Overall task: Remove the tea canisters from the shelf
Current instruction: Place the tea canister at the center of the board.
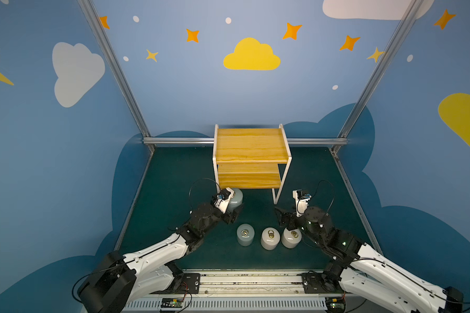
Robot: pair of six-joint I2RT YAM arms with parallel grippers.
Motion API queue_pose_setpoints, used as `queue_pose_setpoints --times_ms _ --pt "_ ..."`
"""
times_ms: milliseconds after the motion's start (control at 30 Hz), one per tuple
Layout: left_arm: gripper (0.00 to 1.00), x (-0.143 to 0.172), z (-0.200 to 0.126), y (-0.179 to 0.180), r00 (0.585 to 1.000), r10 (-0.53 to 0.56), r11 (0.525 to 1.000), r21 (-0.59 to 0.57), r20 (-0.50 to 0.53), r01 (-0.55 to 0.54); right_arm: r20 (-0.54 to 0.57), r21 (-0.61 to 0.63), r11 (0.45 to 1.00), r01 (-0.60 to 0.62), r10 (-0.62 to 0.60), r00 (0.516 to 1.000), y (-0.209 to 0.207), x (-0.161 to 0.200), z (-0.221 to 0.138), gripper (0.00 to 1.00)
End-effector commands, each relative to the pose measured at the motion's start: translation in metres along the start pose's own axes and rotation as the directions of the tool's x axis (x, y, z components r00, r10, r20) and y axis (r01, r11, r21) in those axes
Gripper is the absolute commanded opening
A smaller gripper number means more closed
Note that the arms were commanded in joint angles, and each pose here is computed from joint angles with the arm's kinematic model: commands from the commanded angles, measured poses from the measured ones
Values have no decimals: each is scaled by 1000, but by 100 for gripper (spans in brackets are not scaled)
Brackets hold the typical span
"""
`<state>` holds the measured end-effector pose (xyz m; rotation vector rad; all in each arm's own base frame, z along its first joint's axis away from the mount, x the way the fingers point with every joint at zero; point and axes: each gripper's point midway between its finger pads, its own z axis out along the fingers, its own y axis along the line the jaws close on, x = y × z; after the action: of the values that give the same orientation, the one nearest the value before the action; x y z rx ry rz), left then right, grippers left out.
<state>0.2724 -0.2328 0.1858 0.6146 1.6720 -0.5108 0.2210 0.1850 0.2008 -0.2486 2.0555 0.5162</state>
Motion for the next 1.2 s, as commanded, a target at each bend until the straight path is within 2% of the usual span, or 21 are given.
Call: queue_pose_setpoints --times_ms 0,300,600,867,1167 --pt "66 -11 -13 -4 998 -28 1000 7 58 28 -2 -1 1000 6 -6 1000 -2 2 -2 91" --pt "66 40 -39 -5 999 -46 998 -34 -23 46 16 24 1000 19 -20 1000 -8 -3 -7 91" --pt "66 82 -47 -11 992 -61 998 -22 -112 59 17 37 999 10 -11 1000 -15 -5 -9 91" --pt "66 106 -56 -12 985 -82 997 -28 -150 79 15 45 999 3 -4 1000 -19 -5 -9 91" --pt "66 115 -59 -10 983 -93 995 -38 -156 88 11 49 999 -5 5 1000 -21 -5 -7 91"
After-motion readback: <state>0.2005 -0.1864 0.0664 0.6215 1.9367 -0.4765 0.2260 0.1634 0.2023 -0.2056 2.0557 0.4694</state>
